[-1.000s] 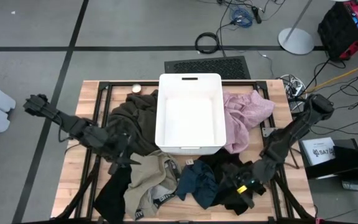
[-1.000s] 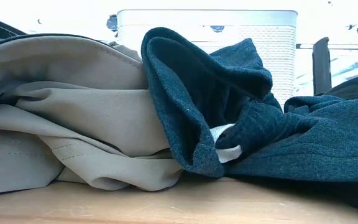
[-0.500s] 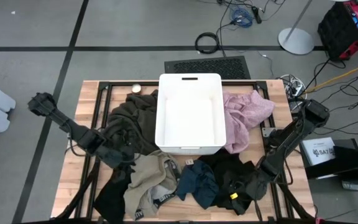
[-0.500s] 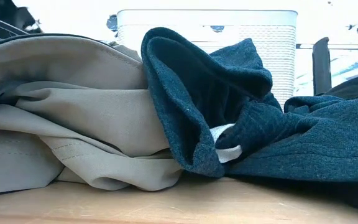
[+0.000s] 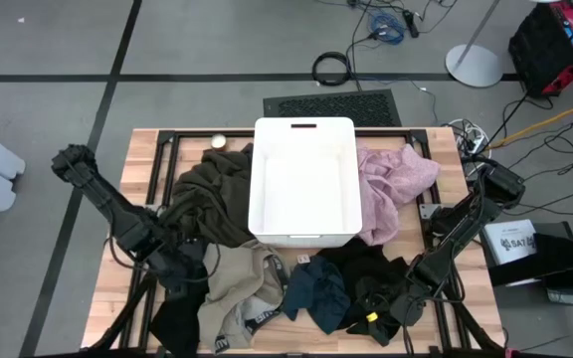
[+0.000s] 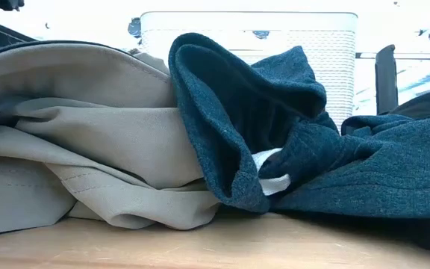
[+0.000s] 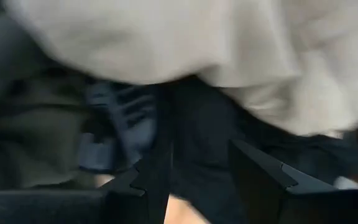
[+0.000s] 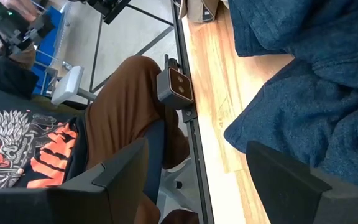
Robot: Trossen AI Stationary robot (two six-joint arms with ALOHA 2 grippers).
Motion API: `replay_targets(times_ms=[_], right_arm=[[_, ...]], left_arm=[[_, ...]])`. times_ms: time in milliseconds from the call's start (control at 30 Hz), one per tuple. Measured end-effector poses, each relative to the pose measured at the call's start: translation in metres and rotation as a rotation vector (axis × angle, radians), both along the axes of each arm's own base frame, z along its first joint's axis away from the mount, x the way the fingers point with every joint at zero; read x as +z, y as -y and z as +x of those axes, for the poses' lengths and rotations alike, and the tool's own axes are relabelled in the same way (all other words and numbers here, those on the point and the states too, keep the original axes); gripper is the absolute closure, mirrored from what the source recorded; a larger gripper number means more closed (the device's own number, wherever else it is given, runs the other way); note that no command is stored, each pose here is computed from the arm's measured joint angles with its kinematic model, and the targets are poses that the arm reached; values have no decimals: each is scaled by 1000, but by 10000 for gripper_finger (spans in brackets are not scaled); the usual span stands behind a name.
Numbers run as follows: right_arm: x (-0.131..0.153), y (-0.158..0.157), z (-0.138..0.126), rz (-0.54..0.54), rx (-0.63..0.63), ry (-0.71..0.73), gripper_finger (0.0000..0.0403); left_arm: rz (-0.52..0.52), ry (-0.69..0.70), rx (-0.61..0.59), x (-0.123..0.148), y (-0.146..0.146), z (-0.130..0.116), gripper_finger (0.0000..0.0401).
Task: Sort clothes
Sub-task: Put the black boxer into the laundry bin
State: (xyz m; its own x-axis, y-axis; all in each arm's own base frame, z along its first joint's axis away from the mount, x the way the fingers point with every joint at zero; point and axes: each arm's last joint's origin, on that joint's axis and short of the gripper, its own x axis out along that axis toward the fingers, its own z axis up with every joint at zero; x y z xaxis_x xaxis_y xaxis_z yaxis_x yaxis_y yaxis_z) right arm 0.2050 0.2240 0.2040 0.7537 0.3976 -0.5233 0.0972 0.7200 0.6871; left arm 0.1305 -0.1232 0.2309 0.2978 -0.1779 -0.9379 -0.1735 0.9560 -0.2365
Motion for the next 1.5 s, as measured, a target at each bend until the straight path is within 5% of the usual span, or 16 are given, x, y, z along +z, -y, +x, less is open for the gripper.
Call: replay_targets(times_ms=[367,833,933,1067,1167,1333,1500], right_arm=[[0,0,0,-6,4,2,142],[0,0,0,-16,23,6,142],[0,0,0,-15,26,3,142],[-1,-1,-1,-9,39,-3,142],[-1,-1,-1,-10,39,-3,142],[0,-1,0,0,37,0,142],[11,-4,5,32,71,123,142]], left_arm=[[218,4,25,-20,3,13,237],[322,-74,10,-43,4,31,241],[258,-51,-51,-42,9,35,275],[241,-45,-113,-42,11,36,375],[229,-54,-134,-41,11,35,389],[208,-84,-138,-10,8,28,395],[189,75,-158,58,7,17,398]])
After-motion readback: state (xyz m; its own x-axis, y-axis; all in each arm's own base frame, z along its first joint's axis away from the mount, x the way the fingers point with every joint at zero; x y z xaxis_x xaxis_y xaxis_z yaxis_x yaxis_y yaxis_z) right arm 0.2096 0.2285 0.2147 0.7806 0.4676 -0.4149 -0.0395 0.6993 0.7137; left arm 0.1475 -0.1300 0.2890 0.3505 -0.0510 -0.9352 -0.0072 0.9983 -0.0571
